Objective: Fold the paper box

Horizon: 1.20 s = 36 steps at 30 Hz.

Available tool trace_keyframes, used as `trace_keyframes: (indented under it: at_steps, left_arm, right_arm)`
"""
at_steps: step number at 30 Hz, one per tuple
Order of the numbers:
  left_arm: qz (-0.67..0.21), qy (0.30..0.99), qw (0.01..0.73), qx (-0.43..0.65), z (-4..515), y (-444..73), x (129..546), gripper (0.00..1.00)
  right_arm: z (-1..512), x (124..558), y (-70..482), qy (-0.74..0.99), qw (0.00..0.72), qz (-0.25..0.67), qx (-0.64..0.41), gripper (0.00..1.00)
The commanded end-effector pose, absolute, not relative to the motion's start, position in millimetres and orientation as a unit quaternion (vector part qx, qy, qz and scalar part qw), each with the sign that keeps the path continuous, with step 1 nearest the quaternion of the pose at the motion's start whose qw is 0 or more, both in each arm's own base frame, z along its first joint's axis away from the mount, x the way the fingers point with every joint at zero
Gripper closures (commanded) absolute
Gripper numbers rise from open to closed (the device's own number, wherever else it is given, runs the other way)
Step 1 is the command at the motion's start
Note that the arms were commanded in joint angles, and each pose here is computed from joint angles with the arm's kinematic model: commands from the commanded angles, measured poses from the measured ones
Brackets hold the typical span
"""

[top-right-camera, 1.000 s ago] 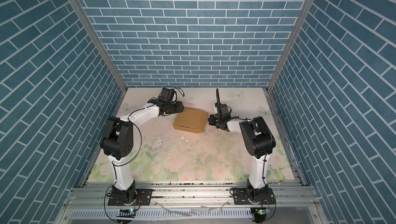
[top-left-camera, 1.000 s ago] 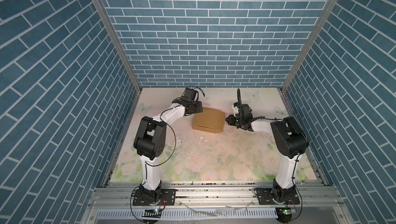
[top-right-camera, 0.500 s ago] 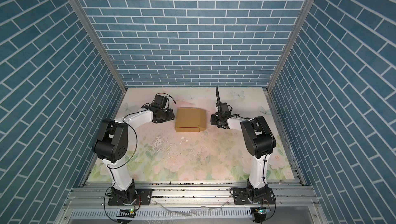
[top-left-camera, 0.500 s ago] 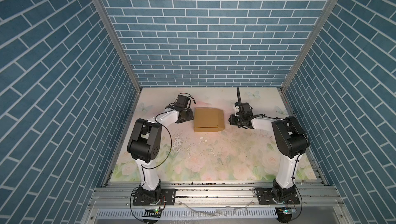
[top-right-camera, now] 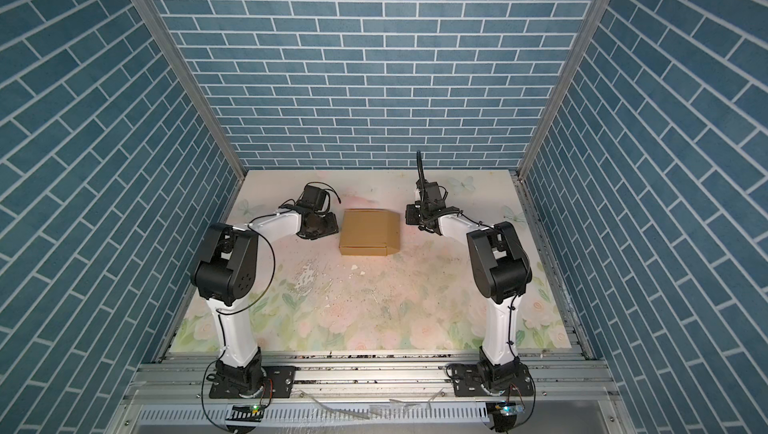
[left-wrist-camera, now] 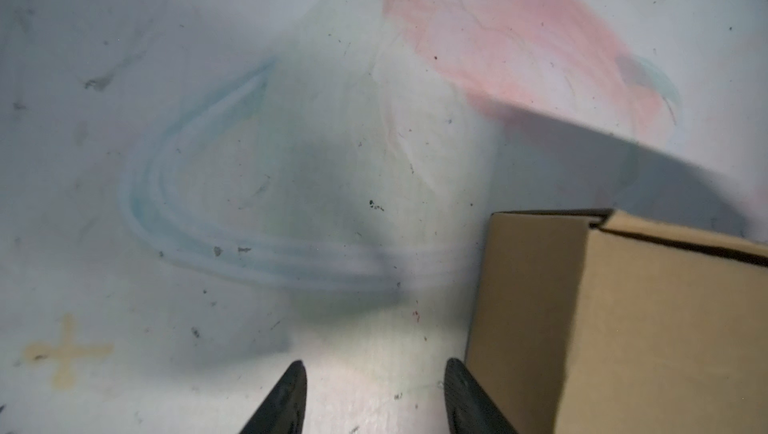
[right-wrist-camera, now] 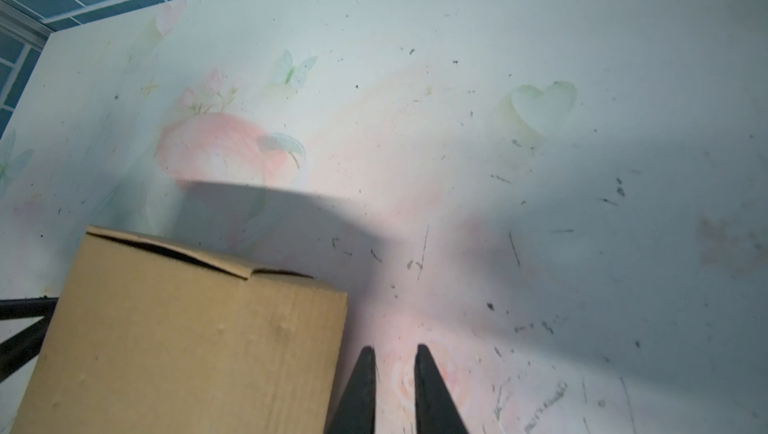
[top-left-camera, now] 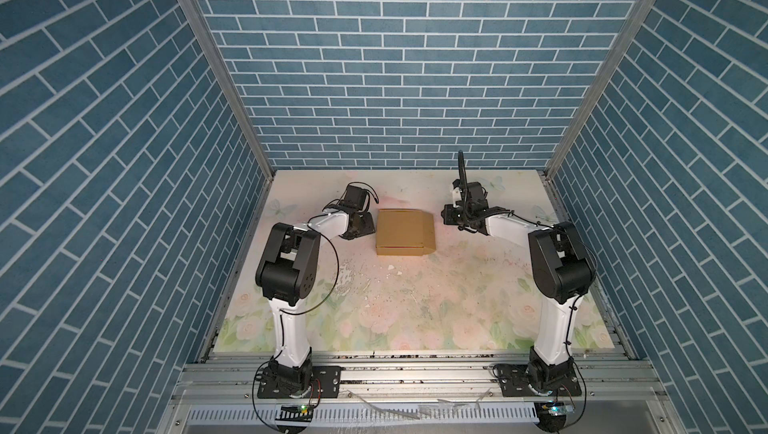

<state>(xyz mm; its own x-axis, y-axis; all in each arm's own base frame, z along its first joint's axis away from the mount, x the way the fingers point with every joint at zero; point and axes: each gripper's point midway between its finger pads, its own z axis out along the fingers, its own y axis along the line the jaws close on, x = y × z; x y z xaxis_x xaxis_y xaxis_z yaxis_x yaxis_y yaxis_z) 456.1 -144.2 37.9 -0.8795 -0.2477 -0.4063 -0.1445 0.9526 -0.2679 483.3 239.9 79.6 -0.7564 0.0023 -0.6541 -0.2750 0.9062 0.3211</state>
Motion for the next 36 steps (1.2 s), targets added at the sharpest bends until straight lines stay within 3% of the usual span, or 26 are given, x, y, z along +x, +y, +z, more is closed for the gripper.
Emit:
trace_keyframes:
  at_steps: [1, 21, 36]
  left_arm:
    - [-0.119, 0.961, 0.224, -0.106, 39.8, -145.4, 466.0, 0.45]
    - [-0.142, 0.963, 0.210, -0.091, 22.3, -177.6, 473.2, 0.45]
    - [-0.157, 0.962, 0.206, -0.087, 14.8, -194.0, 472.4, 0.45]
  right_arm:
    - [62.8, 485.6, 236.6, 0.927, 0.322, 0.174, -0.084, 0.81]
    - [32.0, 482.2, 265.9, 0.952, 0.273, 0.076, -0.119, 0.81]
    - [27.9, 478.6, 288.1, 0.950, 0.266, 0.130, -0.099, 0.81]
